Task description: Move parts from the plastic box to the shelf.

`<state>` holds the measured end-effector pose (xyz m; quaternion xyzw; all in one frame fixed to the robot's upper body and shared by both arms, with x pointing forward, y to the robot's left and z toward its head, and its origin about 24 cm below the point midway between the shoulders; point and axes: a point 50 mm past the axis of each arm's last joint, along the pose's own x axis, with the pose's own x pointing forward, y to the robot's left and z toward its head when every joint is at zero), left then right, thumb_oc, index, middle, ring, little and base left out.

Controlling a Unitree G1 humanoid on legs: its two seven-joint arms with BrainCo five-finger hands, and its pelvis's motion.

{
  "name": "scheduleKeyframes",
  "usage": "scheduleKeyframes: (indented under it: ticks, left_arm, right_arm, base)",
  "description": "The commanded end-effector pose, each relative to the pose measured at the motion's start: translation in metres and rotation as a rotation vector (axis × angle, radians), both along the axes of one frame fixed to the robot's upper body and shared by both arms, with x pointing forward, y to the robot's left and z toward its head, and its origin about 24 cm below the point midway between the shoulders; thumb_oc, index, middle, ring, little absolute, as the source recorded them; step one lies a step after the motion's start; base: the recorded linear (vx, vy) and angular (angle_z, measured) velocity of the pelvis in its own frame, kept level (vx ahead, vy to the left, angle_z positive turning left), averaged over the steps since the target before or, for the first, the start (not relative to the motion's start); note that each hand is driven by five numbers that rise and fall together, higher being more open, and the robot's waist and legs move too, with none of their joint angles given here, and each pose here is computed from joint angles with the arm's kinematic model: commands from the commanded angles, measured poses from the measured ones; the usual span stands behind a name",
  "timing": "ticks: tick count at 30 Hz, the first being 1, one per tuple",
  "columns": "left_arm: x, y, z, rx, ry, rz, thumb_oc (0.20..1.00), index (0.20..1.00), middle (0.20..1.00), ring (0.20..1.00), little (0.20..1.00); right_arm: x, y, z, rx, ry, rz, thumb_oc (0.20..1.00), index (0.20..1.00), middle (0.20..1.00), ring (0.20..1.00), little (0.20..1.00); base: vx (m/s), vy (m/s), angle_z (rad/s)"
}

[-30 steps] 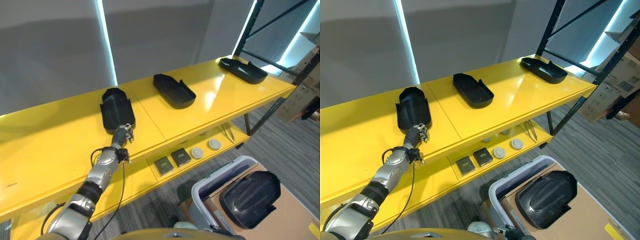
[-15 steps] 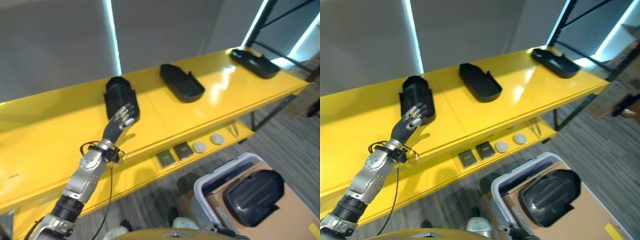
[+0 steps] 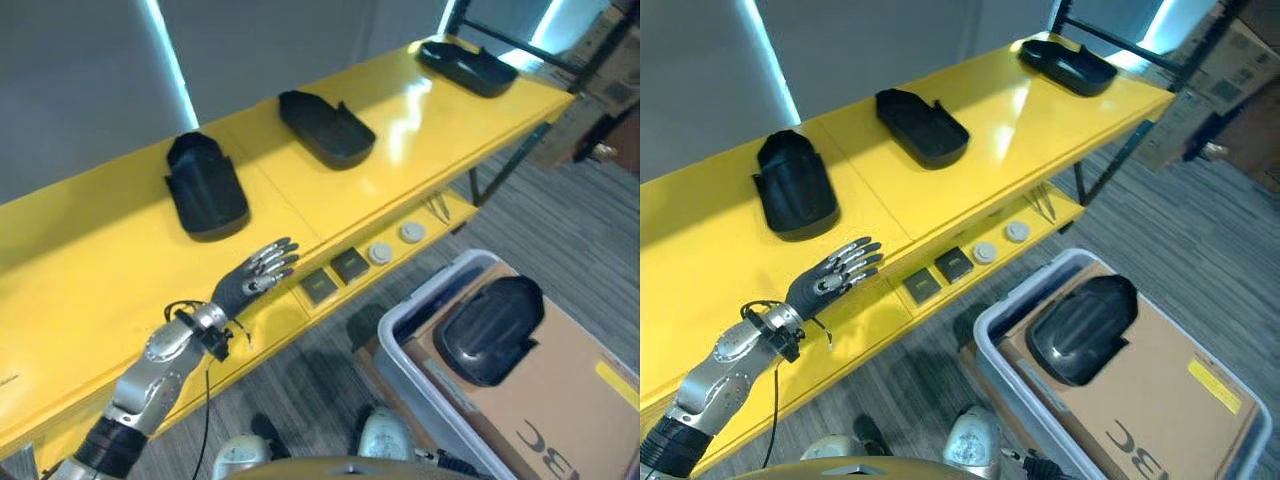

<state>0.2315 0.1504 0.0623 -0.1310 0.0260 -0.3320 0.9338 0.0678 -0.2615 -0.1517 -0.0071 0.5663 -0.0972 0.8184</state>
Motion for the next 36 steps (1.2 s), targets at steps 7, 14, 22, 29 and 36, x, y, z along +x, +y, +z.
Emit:
scheduleKeyframes:
  ticks: [7,14,22,29,36]
  left_arm:
    - [0.007,-0.020,0.006,-0.137,-0.029,0.017,1.000,1.000,1.000,1.000,1.000]
    - [0.017,-0.030,-0.016,-0.145,0.107,0.108,1.000,1.000,1.000,1.000,1.000]
    - [0.010,0.007,-0.046,-0.037,0.181,0.227,1.000,1.000,1.000,1.000,1.000]
    - [-0.006,0.063,-0.077,0.489,0.204,0.506,1.000,1.000,1.000,1.000,1.000]
    - [-0.058,0.102,-0.130,0.885,0.312,0.658,1.000,1.000,1.000,1.000,1.000]
  right_arm:
    - [-0.009,0.013,-0.005,0.024,0.023,0.058,1.000,1.000,1.000,1.000,1.000]
    - [-0.013,-0.021,0.003,-0.080,0.056,0.058,1.000,1.000,1.000,1.000,1.000]
    - [0.018,-0.046,0.023,-0.125,-0.139,-0.163,1.000,1.000,1.000,1.000,1.000]
    - [0.076,-0.062,0.077,-0.283,-0.581,-0.575,1.000,1.000,1.000,1.000,1.000]
    - [0.127,-0.104,0.197,-0.551,-1.085,-0.703,1.000,1.000,1.000,1.000,1.000]
  base:
    - [0.07,-0.379,-1.61]
    - [0.09,-0.131,-0.57]
    - [0.10,0.252,-1.19]
    - [0.05,0.177,-0.54]
    - [0.01,0.041,-0.01]
